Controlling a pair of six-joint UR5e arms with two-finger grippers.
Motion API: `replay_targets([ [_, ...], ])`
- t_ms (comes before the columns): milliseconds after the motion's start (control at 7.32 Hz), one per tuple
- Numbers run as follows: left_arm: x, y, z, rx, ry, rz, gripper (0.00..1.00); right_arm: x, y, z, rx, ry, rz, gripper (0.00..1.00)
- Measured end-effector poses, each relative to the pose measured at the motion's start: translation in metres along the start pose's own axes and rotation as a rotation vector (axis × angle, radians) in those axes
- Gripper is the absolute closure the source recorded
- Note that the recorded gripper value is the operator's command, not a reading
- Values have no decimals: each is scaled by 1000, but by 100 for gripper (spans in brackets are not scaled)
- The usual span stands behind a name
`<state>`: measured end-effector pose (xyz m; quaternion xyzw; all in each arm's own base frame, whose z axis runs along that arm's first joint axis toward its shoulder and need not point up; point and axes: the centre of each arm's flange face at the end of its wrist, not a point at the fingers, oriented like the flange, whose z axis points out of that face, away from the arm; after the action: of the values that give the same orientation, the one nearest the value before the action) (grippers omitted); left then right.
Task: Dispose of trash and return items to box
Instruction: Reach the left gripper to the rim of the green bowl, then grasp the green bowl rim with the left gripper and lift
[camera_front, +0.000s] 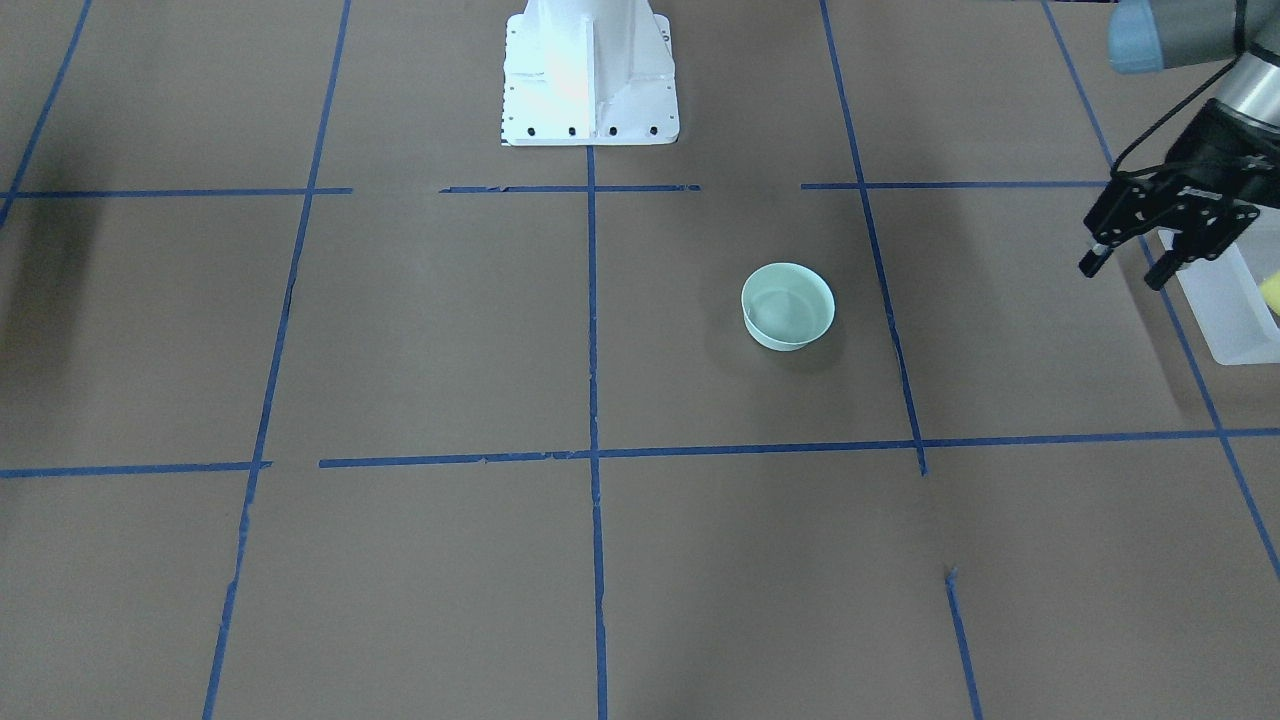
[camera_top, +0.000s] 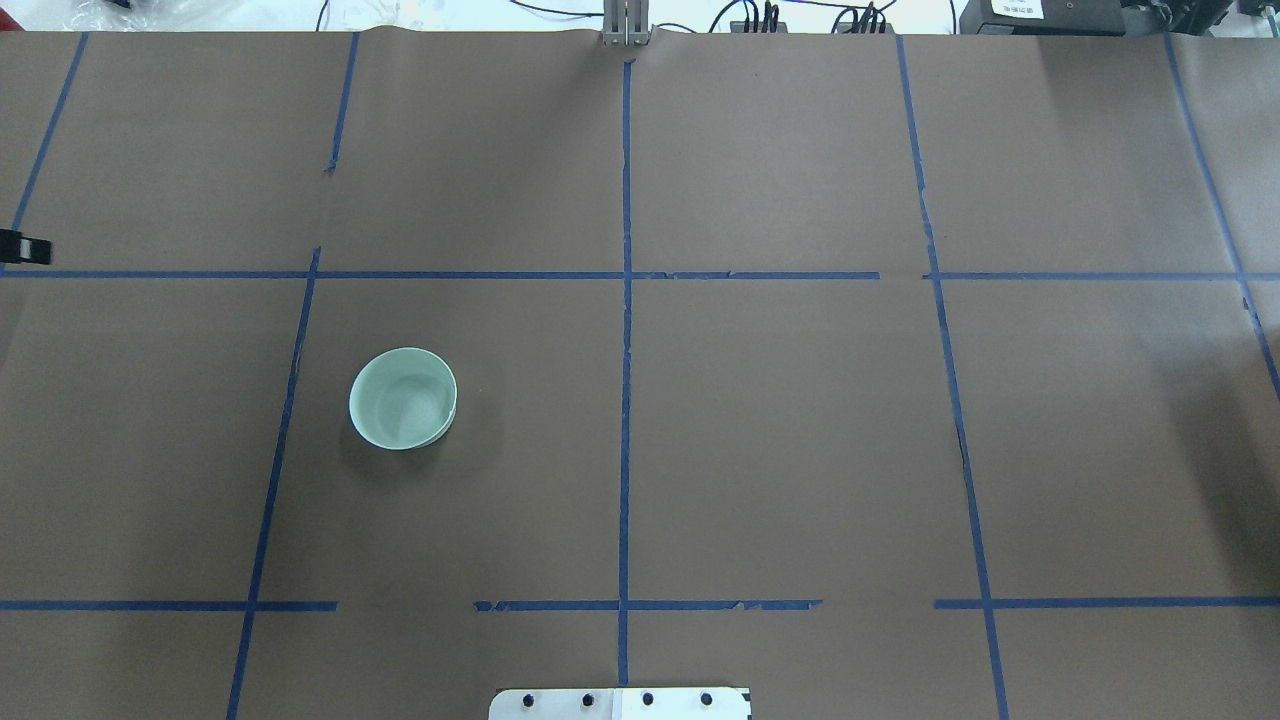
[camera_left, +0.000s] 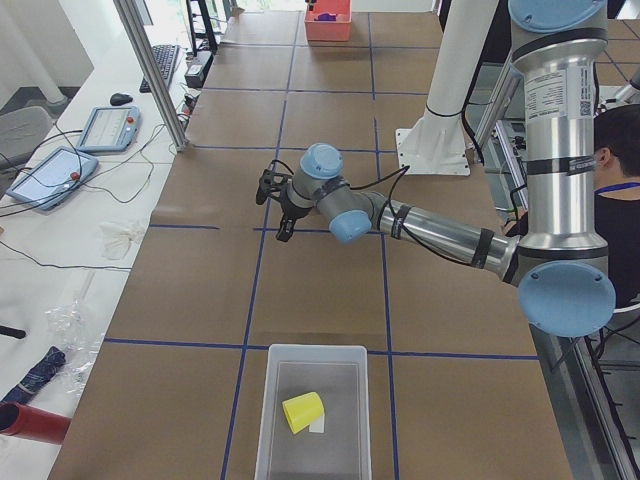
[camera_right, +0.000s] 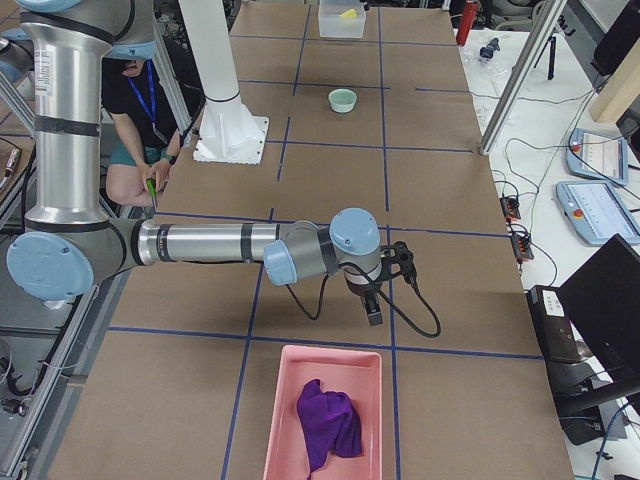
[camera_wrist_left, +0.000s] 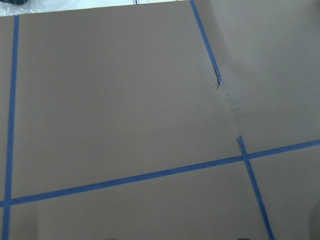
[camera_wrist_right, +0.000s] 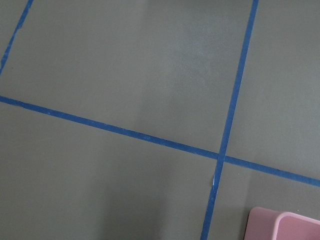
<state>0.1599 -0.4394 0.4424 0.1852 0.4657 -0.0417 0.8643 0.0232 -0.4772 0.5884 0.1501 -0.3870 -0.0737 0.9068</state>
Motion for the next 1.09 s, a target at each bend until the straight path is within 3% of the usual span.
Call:
replay_targets([
  [410, 96, 57, 68, -61, 28, -136, 16, -18, -2, 18, -29, -10, -34, 0],
  [683, 140, 83, 111, -68, 16, -205, 19, -23, -2, 26, -44, -16, -44, 0],
  [820, 167, 87, 133, -72, -9, -236, 33, -24, -2, 27, -46, -17, -45, 0],
  [957, 193, 90, 148, -78, -42, -264, 37, -24, -1, 27, -47, -17, -45, 0],
  [1093, 203, 95, 159, -84, -70, -280, 54, -24, -1, 27, -47, -17, -45, 0],
])
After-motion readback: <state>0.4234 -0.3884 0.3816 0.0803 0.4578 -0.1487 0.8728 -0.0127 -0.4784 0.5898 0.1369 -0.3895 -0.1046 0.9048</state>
